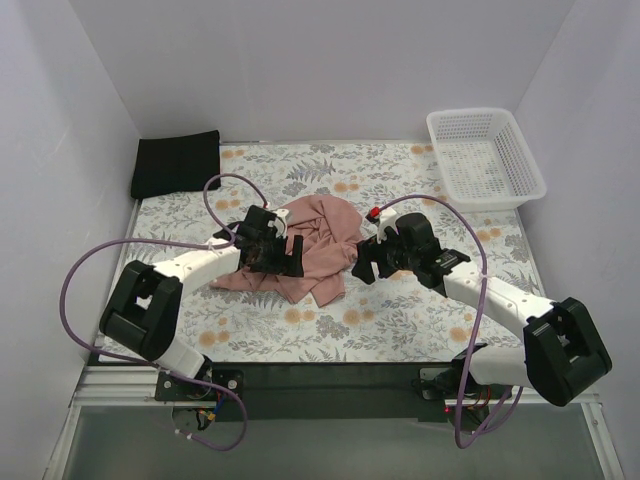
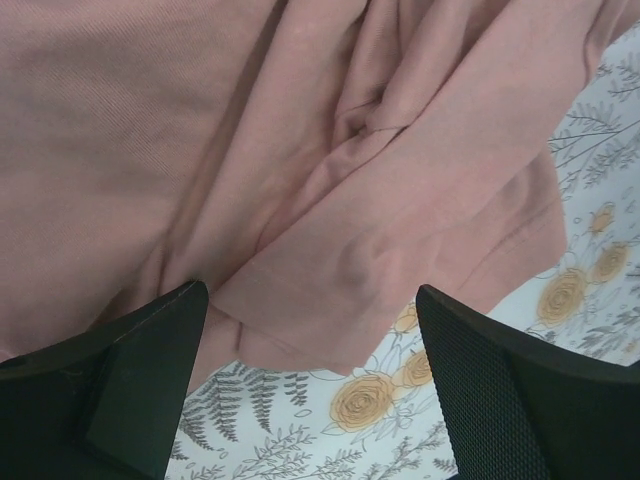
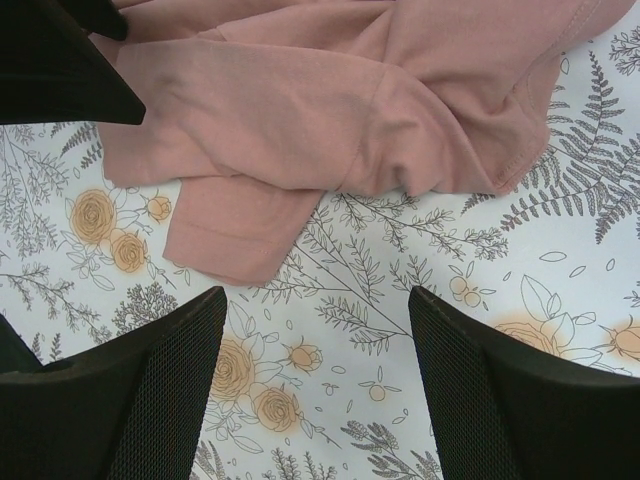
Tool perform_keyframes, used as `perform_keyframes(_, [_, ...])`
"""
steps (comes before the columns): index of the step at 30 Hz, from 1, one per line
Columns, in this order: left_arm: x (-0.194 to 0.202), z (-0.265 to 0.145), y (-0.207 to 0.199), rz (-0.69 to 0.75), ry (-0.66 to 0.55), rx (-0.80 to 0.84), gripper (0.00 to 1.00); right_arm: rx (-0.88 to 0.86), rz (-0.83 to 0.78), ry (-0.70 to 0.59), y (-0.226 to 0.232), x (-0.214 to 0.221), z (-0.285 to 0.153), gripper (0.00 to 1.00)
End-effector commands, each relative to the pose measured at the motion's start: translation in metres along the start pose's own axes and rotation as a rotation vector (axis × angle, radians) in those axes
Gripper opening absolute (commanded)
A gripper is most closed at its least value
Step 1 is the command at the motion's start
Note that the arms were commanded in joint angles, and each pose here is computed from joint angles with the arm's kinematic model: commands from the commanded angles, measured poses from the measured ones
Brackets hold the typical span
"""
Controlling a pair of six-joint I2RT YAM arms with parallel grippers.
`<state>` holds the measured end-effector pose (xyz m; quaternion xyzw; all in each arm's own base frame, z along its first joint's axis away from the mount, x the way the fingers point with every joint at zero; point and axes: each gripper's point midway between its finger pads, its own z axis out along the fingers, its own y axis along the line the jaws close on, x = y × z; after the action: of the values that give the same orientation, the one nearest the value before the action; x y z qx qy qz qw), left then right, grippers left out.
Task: Fold and stack the t-shirts
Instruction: Flatten the tshirt out
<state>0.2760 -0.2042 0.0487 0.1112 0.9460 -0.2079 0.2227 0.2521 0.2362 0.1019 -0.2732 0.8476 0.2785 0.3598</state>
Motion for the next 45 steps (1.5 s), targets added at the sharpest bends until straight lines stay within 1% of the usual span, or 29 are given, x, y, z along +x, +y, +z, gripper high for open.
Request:
perform_keyframes(1, [-0.009,-0.001,0.006,0.076,-0.006,-0.032,0.85,0.001,-0.019,-0.035,0.001,-0.009,-0.007,0.80])
perform_keyframes(5, [0.001,0.006,-0.001,0.089,0.036,0.007,0.85,0.002,-0.015,-0.025,0.001,-0.006,-0.006,0.80])
perform_keyframes(8, [0.009,0.006,-0.013,0.103,0.065,0.049,0.82,0.000,-0.016,-0.020,0.001,-0.005,-0.006,0.80])
perform_keyframes(10, [0.011,0.001,-0.024,0.119,0.067,0.079,0.76,0.008,-0.016,-0.022,0.001,-0.005,-0.007,0.80])
perform_keyframes(12, [0.009,-0.007,-0.032,0.131,0.046,0.099,0.73,0.011,-0.016,-0.024,0.000,-0.006,-0.008,0.80])
perform_keyframes(13, [0.009,-0.009,-0.035,0.130,0.041,0.105,0.68,0.013,-0.015,-0.023,0.000,-0.006,-0.008,0.80])
perform_keyframes(16, [0.006,-0.015,-0.042,0.133,0.025,0.126,0.62,0.011,-0.013,-0.018,0.000,-0.005,-0.007,0.80])
perform_keyframes(23, [0.008,-0.014,-0.044,0.133,0.029,0.129,0.52,0.011,-0.010,-0.008,0.000,-0.003,-0.006,0.80])
perform_keyframes(28, [0.008,-0.012,-0.037,0.135,0.032,0.085,0.51,0.011,-0.005,-0.002,-0.001,-0.001,-0.005,0.80])
perform_keyframes(32, [-0.005,-0.022,-0.039,0.151,-0.026,0.069,0.52,0.016,-0.004,0.000,-0.002,0.000,-0.005,0.80])
perform_keyframes(35, [-0.007,-0.026,-0.047,0.161,-0.038,0.091,0.52,0.012,-0.002,0.004,-0.001,0.001,-0.004,0.80])
perform_keyframes(40, [-0.006,-0.024,-0.058,0.175,-0.036,0.106,0.52,0.014,0.002,0.008,-0.002,0.001,-0.003,0.80])
perform_keyframes(45, [-0.002,-0.015,-0.056,0.173,-0.023,0.089,0.52,0.012,0.007,0.016,-0.002,0.004,-0.002,0.80])
